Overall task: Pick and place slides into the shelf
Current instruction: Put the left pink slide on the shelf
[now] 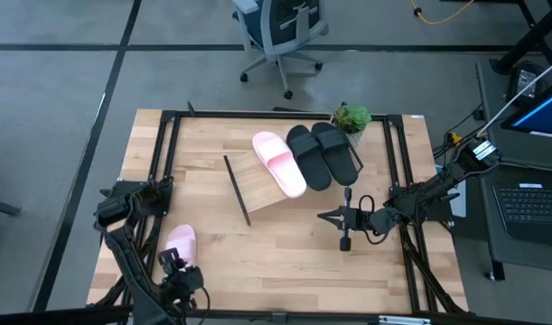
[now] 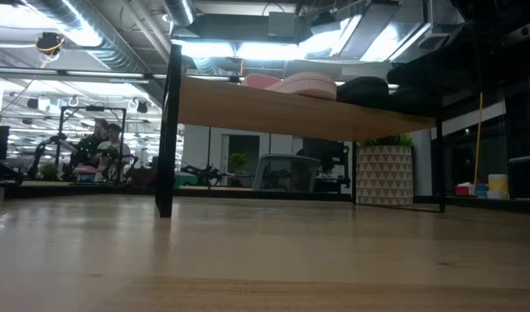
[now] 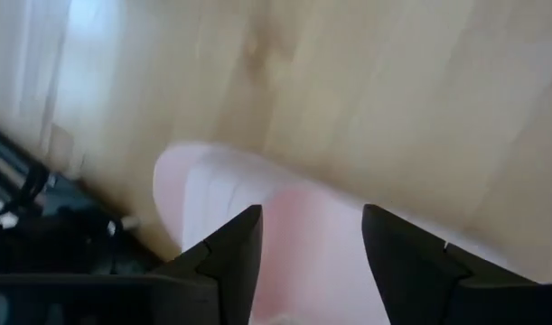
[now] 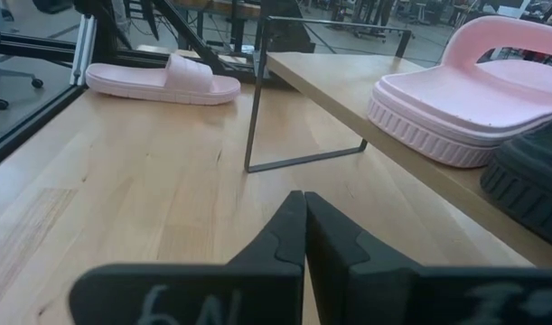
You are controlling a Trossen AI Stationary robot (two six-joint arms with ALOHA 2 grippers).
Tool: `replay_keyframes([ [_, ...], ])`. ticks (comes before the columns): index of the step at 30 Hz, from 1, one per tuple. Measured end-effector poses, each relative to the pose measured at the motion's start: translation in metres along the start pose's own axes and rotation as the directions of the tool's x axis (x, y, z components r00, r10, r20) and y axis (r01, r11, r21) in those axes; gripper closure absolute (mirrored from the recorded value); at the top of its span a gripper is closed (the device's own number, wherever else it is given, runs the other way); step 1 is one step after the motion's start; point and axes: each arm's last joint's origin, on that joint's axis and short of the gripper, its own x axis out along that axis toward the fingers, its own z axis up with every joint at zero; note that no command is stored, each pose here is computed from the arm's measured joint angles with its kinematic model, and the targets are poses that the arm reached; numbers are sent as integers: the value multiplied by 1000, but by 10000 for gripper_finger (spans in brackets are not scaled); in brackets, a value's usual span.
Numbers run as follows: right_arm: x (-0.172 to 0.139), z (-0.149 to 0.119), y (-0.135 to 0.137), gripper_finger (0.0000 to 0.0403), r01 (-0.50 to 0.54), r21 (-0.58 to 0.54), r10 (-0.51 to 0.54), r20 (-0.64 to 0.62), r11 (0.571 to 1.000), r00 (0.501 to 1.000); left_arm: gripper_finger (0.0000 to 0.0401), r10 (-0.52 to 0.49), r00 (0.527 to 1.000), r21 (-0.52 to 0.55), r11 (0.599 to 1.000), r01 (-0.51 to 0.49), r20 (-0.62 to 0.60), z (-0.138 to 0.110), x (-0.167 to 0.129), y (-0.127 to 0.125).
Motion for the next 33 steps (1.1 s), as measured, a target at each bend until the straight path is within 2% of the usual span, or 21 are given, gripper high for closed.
replay_keyframes([
  [4, 0, 0, 0, 395, 0, -2, 0, -4, 1000, 1000, 219, 58, 995, 10, 998, -57, -85, -9, 14, 2],
  [16, 0, -1, 0, 395, 0, -2, 0, -5, 1000, 1000, 218, 140, 986, 55, 989, -135, -95, -17, 34, 7],
  [20, 0, -1, 0, 395, 0, -2, 0, -5, 1000, 1000, 218, 146, 985, 61, 988, -141, -95, -17, 35, 8],
  [26, 0, -1, 0, 395, 0, -2, 0, -5, 1000, 1000, 218, 146, 984, 132, 982, -132, -101, -18, 35, 8],
  [33, 0, -1, 0, 395, 0, 1, 0, -5, 1000, 1000, 218, 141, 985, 132, 983, -127, -103, -17, 35, 7],
])
